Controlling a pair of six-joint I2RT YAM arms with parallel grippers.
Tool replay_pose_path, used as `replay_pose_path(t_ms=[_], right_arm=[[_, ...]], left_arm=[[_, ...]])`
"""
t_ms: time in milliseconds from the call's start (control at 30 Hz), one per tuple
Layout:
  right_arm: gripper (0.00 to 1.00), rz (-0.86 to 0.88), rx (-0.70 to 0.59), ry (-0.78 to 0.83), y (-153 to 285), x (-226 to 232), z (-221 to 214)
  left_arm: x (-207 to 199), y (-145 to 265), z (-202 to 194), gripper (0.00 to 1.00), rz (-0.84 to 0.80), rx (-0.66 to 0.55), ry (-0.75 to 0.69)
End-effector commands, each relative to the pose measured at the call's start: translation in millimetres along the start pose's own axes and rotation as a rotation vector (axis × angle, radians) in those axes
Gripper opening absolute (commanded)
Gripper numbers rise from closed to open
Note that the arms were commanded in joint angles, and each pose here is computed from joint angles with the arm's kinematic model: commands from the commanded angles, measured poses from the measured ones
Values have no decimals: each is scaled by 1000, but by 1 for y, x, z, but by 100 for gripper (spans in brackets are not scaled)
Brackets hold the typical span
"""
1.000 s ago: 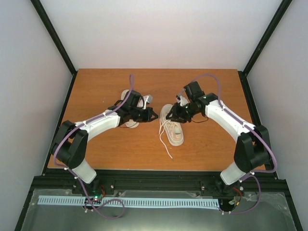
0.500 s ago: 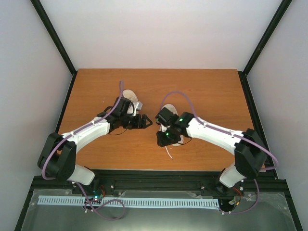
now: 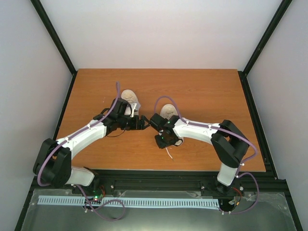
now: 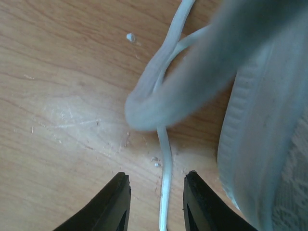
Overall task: Tie the shoes
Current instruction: Cross the shoelace with the shoelace.
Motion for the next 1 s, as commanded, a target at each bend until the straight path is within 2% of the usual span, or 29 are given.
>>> replay_pose_path(t_ms=[0, 600, 667, 700, 800, 967], right_arm=[[31, -20, -41, 20, -5, -1, 12], [15, 4, 1, 35, -39, -13, 2], [5, 15, 3, 44, -41, -13, 0], [3, 19, 5, 49, -41, -12, 0], [3, 26, 16, 62, -16, -11, 1], [3, 34, -138, -7, 78, -23, -4]], left_arm=[[-1, 4, -1, 82, 6, -7, -8], [0, 5, -2, 83, 16, -1, -10], [0, 4, -1, 83, 17, -3, -11], [1, 4, -1, 83, 19, -2, -9], [1, 3, -1, 83, 22, 0, -9], [1, -1, 2, 83, 28, 10, -9]])
Point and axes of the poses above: each gripper's point midway between its finger pads, its own y axis back along the fingers, its own x axis along the line the jaws close on, z = x × y, the point moved 8 cm from there along y, back along the fingers, and after that the axes turned 14 degrees about y, right-handed, at the moved point
